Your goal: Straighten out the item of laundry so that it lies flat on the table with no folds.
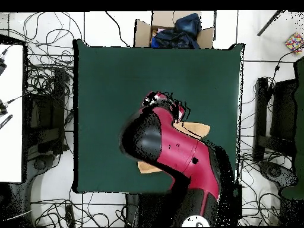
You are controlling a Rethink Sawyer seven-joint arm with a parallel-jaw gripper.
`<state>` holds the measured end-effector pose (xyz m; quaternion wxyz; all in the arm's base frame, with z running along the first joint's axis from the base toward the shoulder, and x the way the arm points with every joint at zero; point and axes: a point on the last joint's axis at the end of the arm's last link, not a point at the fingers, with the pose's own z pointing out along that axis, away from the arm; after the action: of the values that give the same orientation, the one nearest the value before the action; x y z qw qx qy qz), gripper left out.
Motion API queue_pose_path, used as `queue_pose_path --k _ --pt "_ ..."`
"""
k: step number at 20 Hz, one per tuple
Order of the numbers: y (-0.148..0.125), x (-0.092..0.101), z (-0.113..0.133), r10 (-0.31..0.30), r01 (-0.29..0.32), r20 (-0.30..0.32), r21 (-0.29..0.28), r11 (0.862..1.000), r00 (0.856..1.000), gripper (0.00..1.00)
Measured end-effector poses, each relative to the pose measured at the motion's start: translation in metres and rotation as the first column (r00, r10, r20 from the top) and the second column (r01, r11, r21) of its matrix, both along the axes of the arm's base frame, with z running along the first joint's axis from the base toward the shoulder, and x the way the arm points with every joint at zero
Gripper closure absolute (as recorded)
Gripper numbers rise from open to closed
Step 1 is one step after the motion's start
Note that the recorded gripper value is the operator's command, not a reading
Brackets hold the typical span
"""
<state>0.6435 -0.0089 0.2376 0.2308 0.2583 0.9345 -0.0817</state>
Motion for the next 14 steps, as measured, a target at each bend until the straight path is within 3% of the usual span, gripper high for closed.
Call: queue_pose_path --k 8,14 --pt "-0.006 -0.019 -0.051 -0.046 0.047 -0.009 0.108 0.993 0.999 0.0" --pt "0.007 -0.035 -0.072 -0.042 0.045 -0.027 0.132 0.99 0.999 0.0"
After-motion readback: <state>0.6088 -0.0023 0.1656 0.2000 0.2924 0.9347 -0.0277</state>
